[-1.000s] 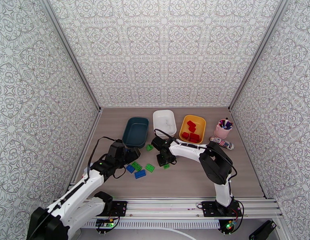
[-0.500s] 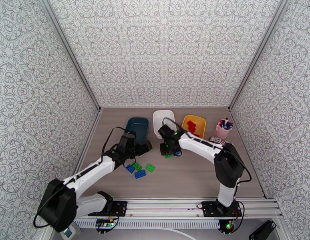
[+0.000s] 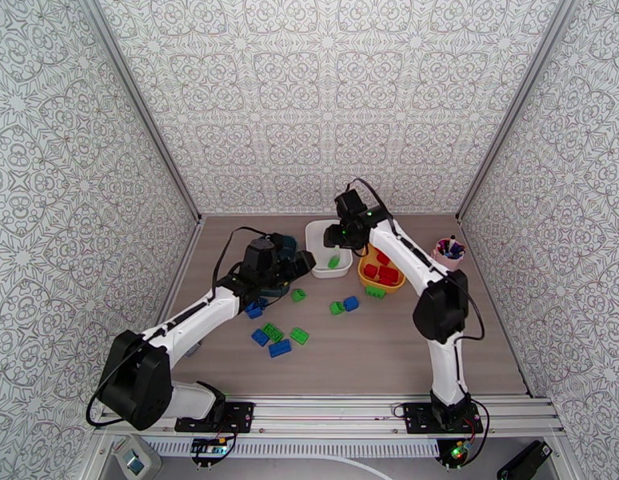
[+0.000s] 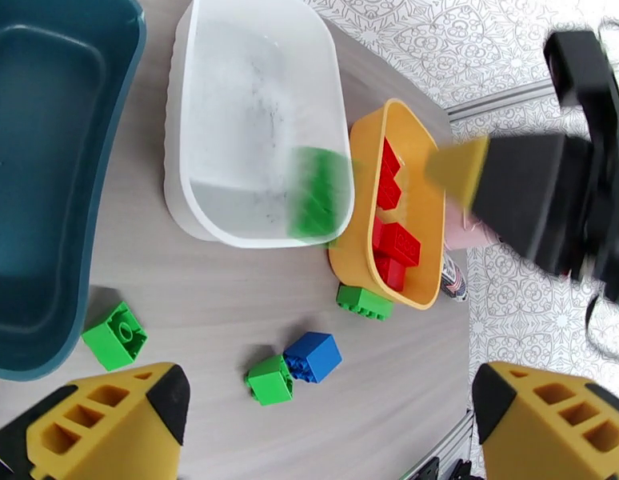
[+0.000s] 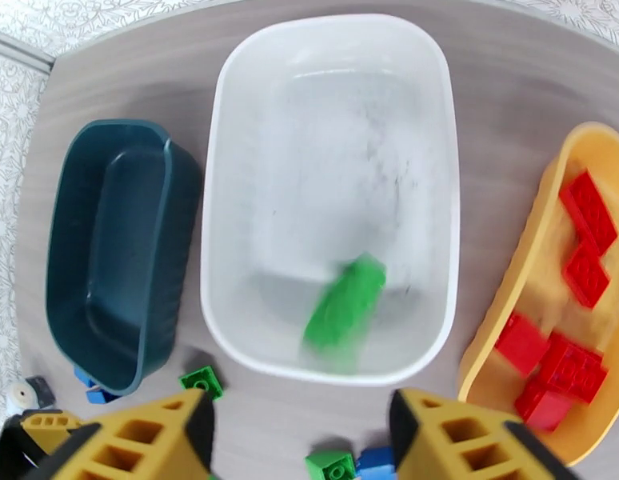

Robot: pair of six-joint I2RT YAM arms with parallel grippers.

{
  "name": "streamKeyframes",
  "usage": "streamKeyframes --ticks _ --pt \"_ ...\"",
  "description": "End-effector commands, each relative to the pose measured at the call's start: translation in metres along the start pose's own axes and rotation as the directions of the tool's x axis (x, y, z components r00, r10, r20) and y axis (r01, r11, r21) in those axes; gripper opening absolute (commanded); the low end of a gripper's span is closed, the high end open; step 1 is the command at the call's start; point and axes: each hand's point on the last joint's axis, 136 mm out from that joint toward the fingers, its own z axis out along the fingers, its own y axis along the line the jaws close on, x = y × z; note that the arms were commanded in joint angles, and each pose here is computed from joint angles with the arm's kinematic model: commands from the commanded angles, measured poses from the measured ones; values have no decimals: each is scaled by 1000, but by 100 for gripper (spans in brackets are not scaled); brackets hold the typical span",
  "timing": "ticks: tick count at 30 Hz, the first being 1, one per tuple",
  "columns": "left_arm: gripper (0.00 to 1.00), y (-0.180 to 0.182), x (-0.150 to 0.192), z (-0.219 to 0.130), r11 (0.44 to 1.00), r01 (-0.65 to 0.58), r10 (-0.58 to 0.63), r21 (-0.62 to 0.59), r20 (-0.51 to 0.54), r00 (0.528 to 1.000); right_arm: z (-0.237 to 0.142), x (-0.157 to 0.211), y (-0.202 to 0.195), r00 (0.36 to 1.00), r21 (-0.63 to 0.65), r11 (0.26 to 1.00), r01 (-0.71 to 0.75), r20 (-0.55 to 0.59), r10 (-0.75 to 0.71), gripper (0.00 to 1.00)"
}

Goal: Sort the legos into containers by color

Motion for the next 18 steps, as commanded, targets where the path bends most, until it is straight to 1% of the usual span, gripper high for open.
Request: streamKeyframes --ticks 1,4,10,13,15,18 --pt "99 19 11 -12 999 24 -24 -43 5 1000 -11 7 1 999 -2 1000 16 -41 -16 68" --pt "99 34 17 -22 995 20 -19 -95 19 1000 -14 19 3 998 -11 1000 27 -48 -28 69" --pt "99 60 27 -39 979 -13 18 -205 22 1000 -14 66 8 992 -14 997 79 -94 -80 72" --pt "99 73 30 -48 969 -5 12 -246 26 1000 -11 97 22 980 -22 989 148 -131 -150 74" --pt "99 82 29 -57 965 20 -7 -260 49 999 -8 121 33 964 -34 977 213 -157 -215 77" --pt "99 96 27 -71 961 69 -47 -268 86 995 2 156 45 932 -50 955 293 -209 -297 78"
